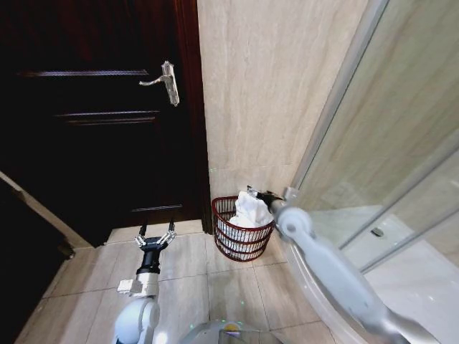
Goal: Discard the used towel into the hamper.
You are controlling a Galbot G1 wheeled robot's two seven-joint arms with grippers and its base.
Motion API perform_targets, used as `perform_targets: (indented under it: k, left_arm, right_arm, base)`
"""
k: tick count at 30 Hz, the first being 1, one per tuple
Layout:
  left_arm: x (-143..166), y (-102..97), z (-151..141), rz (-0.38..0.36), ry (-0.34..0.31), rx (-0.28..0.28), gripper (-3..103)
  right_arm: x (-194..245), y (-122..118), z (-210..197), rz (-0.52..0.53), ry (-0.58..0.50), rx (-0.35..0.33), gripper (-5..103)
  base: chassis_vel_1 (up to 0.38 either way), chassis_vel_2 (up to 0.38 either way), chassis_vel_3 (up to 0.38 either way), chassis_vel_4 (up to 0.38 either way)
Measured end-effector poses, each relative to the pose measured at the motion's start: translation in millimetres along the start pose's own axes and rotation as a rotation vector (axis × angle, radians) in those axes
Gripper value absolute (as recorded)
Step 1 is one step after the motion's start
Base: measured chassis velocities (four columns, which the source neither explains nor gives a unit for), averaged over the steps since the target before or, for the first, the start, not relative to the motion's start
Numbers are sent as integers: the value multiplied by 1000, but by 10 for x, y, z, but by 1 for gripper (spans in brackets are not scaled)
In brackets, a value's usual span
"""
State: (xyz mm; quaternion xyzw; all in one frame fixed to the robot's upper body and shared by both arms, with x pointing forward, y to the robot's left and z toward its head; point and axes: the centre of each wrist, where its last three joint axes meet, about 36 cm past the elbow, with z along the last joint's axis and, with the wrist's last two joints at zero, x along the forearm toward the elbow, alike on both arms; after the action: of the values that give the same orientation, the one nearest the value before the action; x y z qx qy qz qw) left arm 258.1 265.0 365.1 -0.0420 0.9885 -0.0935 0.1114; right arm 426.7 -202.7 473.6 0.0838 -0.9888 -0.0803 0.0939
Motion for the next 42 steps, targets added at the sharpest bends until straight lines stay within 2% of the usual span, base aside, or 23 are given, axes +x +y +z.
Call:
perform_targets:
  k: [3, 4, 5, 7, 8, 10, 16, 19, 27, 42]
  left_arm:
    - [6, -32, 18, -23, 11, 12, 100]
    - [6, -32, 18, -23, 11, 12, 100]
    - [4, -50, 17, -30, 16, 17, 100]
    - [-3, -55, -9, -28, 19, 15, 100]
    - [-3, -55, -9, -28, 19, 15, 100]
    - [7, -46, -48, -11, 31, 7, 100]
    - [51, -50, -63, 26, 58, -15, 100]
    - [49, -46, -74, 26, 73, -28, 100]
    - [-42, -117, -149, 34, 73, -43, 100]
    - [-27, -143, -112, 0, 53, -31, 100]
  right_arm:
    - [256, -25, 326, 30, -109, 95, 100]
    - [256, -25, 326, 30, -109, 95, 100]
    - [388, -33, 489, 44, -156, 152, 100]
    - [571, -77, 693, 48, -203, 215, 100]
    - [571, -77, 693, 48, -203, 215, 100]
    - [798, -108, 925, 74, -257, 272, 100]
    - [1126, -82, 1136, 154, -302, 274, 100]
    - [1246, -163, 1181, 190, -322, 300, 100]
    - [1430, -192, 1177, 232, -313, 228, 100]
    - [1569, -209, 1066, 248, -287, 202, 100]
  base:
    - [0, 0, 0, 0]
    - [0, 0, 0, 0]
    - [0, 0, 0, 0]
    - [0, 0, 0, 0]
    - [0, 0, 0, 0]
    - [0, 0, 0, 0]
    - [0, 0, 0, 0]
    - [0, 0, 0, 0]
    - [0, 0, 0, 0]
    - [41, 32, 28, 39]
